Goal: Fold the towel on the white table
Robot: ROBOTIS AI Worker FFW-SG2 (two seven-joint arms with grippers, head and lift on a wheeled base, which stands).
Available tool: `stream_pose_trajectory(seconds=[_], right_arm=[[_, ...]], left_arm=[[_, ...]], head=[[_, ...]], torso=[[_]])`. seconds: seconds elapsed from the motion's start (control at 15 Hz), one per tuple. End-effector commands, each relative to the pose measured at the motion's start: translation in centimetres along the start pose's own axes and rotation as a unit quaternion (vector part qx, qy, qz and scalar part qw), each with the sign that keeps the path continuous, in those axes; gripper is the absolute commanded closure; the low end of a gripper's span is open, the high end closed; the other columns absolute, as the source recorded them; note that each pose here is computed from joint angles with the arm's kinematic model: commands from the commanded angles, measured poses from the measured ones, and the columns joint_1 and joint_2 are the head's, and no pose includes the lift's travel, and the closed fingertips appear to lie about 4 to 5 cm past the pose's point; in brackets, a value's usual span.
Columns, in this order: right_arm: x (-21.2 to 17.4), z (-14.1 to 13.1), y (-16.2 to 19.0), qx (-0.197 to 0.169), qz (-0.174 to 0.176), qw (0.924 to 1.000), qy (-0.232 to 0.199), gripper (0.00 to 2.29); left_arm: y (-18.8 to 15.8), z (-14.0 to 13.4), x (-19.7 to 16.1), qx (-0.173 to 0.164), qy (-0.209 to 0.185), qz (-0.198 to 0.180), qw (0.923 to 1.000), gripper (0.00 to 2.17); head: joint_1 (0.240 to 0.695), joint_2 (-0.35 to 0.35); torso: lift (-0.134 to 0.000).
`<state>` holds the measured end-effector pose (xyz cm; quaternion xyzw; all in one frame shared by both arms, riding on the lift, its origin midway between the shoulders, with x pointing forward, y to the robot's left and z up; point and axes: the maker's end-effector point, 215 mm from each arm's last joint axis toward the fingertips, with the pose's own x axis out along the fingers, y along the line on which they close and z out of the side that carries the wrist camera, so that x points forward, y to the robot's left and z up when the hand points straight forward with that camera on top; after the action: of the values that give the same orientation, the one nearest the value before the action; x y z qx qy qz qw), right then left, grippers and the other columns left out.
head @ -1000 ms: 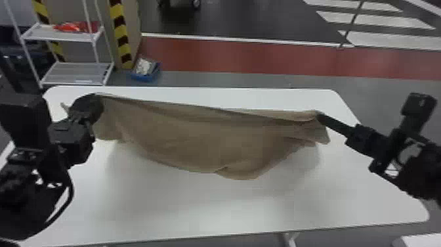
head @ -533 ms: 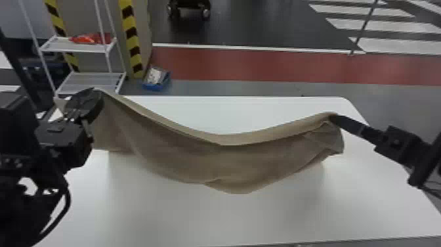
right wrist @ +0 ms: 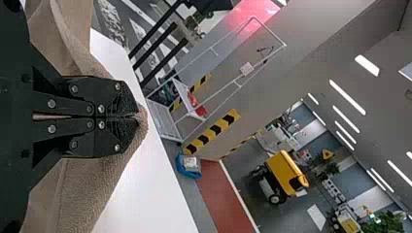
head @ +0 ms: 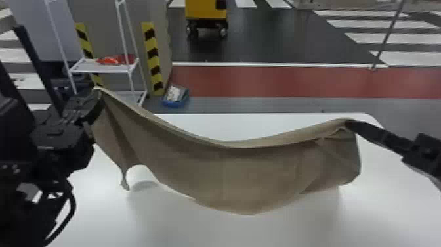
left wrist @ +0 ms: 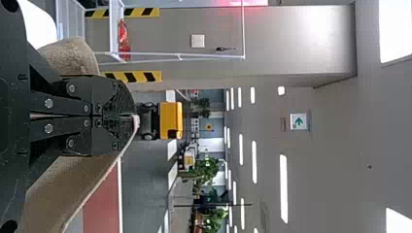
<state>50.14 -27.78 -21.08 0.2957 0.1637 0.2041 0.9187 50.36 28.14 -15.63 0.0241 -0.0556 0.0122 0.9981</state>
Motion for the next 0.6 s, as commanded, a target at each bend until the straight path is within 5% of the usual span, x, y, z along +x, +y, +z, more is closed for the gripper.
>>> stream_pose_trajectory(seconds=[0.0,0.27,0.53], right_arm=[[2.3,-0.1,-2.6,0.007,-0.030,0.9994,0.015,1.70],[8.2,-5.4,-10.5,0.095,-0.073,0.9914,0.052,1.70],[10.6,-8.0,-17.5,0.121,-0.128,0.9825,0.061,1.70]], left_arm=[[0.6,-1.5,1.4,0.008,0.015,0.001,0.9999,1.89],[-3.2,-8.9,3.8,0.037,0.077,-0.040,0.9956,1.89],[-7.6,-15.2,4.0,0.052,0.127,-0.080,0.9874,1.89]], head=[[0.563,0.004],[0.585,-0.005],[0.657,-0.050]], torso=[[-0.120],[-0.120],[-0.120]])
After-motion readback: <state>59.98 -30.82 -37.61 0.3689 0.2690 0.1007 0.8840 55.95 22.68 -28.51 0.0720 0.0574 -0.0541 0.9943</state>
